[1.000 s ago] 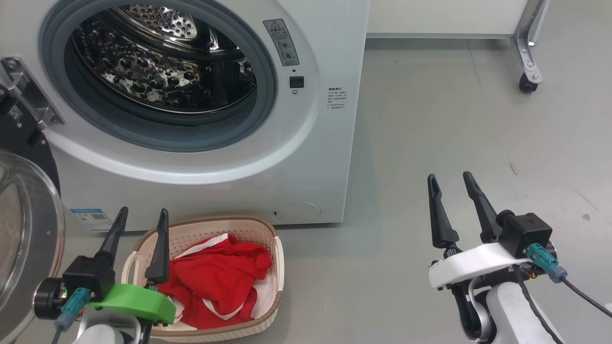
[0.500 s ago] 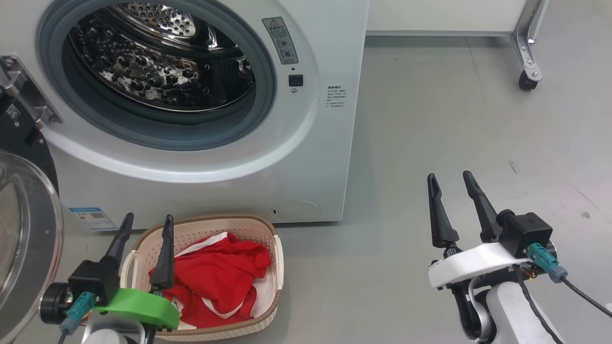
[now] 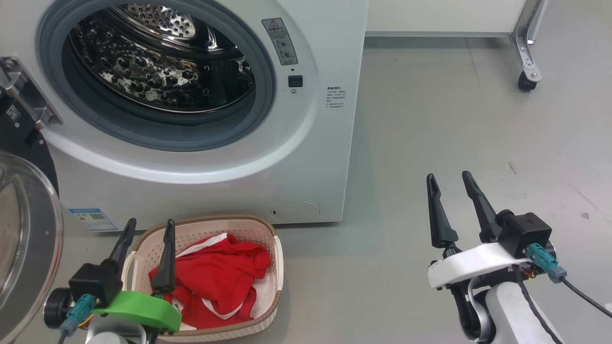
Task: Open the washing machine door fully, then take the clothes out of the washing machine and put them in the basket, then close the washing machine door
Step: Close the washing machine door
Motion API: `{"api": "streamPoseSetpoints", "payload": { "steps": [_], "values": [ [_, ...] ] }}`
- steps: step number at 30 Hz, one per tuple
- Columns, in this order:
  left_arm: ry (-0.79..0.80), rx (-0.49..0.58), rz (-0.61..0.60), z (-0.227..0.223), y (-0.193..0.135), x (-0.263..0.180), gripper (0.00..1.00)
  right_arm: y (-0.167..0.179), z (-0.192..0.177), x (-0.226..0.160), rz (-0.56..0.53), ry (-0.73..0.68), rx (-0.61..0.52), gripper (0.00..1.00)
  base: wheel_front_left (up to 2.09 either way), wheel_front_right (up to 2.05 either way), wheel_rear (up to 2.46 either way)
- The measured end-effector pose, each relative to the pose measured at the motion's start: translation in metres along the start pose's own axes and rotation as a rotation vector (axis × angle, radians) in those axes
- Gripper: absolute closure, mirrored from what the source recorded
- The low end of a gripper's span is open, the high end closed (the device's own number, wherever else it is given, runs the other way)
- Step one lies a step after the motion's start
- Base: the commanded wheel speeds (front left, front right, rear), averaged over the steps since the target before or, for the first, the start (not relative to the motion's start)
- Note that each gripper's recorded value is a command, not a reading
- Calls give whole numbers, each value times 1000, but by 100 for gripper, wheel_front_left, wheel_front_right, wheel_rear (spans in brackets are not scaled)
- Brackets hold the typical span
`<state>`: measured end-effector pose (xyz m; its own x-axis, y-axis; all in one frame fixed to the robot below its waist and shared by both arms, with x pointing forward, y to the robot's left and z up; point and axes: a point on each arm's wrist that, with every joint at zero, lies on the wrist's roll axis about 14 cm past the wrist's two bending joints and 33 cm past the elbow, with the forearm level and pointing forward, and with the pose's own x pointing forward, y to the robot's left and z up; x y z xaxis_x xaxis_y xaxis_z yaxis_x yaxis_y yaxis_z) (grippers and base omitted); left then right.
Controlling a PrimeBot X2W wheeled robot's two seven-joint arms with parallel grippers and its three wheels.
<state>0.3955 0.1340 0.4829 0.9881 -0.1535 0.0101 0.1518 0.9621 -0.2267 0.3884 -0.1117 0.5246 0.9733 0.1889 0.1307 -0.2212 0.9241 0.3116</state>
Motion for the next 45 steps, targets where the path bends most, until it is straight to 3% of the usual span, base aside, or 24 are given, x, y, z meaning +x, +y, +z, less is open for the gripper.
{"api": "streamPoseSetpoints", "payload": {
  "steps": [25,45],
  "values": [
    [14,-54,9,-6,2,0,0,0,-5,2,-1,14,4,0,-11,11,0],
    [24,-61,13,-9,4,1,0,-1,-9,3,-1,23,9,0,-89,89,0]
  ]
}}
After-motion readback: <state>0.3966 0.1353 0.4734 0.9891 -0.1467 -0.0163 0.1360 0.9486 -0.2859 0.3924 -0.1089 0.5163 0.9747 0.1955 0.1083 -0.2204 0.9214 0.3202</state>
